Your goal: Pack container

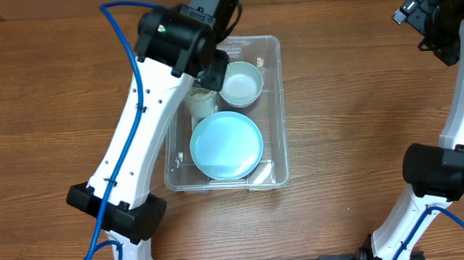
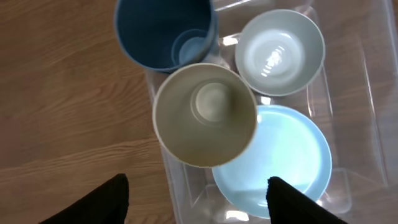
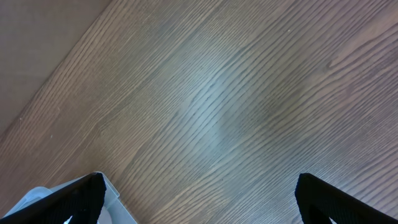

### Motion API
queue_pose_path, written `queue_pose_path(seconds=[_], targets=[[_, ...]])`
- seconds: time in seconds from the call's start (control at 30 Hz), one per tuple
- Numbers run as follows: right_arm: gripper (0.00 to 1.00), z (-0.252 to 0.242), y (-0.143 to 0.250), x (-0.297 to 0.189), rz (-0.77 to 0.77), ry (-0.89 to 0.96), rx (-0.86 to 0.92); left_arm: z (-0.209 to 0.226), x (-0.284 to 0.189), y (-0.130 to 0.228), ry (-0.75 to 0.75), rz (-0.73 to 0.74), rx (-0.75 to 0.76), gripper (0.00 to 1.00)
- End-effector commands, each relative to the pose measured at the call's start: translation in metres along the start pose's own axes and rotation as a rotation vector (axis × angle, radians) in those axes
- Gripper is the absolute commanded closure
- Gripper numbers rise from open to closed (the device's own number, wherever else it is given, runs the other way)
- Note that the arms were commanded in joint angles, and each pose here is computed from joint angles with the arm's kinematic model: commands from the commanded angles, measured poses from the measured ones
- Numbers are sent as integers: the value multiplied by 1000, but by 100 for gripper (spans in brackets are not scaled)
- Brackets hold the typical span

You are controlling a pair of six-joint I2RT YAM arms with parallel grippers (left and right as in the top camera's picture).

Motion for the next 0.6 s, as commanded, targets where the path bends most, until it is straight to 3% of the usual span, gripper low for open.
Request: queue_pose_path(seconds=[0.0, 0.07, 0.1, 0.27, 0.57], targets=[[0, 0, -1, -12, -40, -11, 5, 39, -38, 1, -14, -106, -186, 21], [0, 0, -1, -12, -40, -11, 5, 56, -52, 3, -12, -142, -281, 10], [0, 0, -1, -12, -40, -11, 5, 64, -59, 5, -11, -157, -320, 0], [0, 0, -1, -12, -40, -11, 5, 88, -79, 12, 14, -194, -489, 0], [0, 0, -1, -12, -40, -11, 5, 70, -79, 19, 196, -91, -467, 0]])
Point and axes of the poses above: each gripper's point midway between its finger pads, its own x axis out along the fingers, its own z axis along the line the jaws close on, y = z × x, the point moved 8 cm from there along -x, back along the fingers, and after that the axes turned 8 degrees about -x, right-handed, at the moved point
